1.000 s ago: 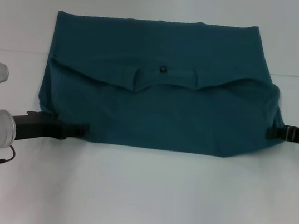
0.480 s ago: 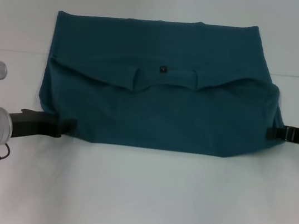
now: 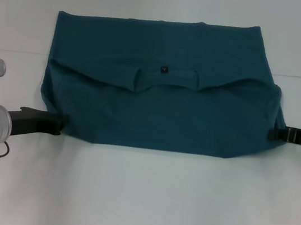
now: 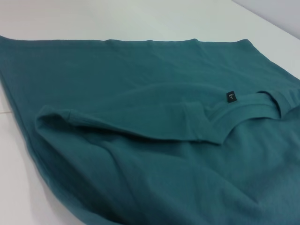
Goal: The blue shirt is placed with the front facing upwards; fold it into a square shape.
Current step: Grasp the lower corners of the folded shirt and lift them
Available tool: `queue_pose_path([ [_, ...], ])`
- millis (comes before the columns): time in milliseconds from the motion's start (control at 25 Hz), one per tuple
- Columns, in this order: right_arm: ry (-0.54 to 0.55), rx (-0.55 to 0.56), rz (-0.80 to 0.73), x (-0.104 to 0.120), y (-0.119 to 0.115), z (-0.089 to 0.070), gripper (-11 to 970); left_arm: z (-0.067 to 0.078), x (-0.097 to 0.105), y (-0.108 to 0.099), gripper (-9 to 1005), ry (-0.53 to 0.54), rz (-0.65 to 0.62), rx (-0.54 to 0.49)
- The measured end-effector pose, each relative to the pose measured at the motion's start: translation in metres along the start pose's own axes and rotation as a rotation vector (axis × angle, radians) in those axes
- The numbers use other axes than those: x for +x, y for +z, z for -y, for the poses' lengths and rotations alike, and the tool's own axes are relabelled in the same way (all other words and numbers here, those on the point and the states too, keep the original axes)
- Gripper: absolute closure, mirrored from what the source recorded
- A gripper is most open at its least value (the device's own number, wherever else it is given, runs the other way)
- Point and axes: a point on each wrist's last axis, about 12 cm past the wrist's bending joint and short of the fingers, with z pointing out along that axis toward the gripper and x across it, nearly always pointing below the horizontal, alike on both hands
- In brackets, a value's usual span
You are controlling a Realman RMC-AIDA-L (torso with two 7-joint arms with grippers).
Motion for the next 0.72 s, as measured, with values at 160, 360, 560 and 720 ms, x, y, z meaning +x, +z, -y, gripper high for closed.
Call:
queue_pose_path([
  [160, 0.001, 0.001, 0.0, 0.0, 0.0, 0.0, 930, 0.0, 0.0, 0.0, 989, -0.001, 0.0, -0.001],
  [360, 0.001, 0.003, 0.001, 0.001, -0.001, 0.001, 930, -0.001, -0.001, -0.001, 989, -0.005, 0.002, 0.001],
  [560, 0.002, 0.002, -0.005, 0.006, -0.005, 0.004, 930, -0.006, 0.001, -0.013, 989, -0.036, 0.014, 0.006],
  [720, -0.011, -0.022, -0.007, 0.018, -0.011, 0.008, 931, -0.011, 0.005, -0.028, 989, -0.071, 0.018, 0.012],
])
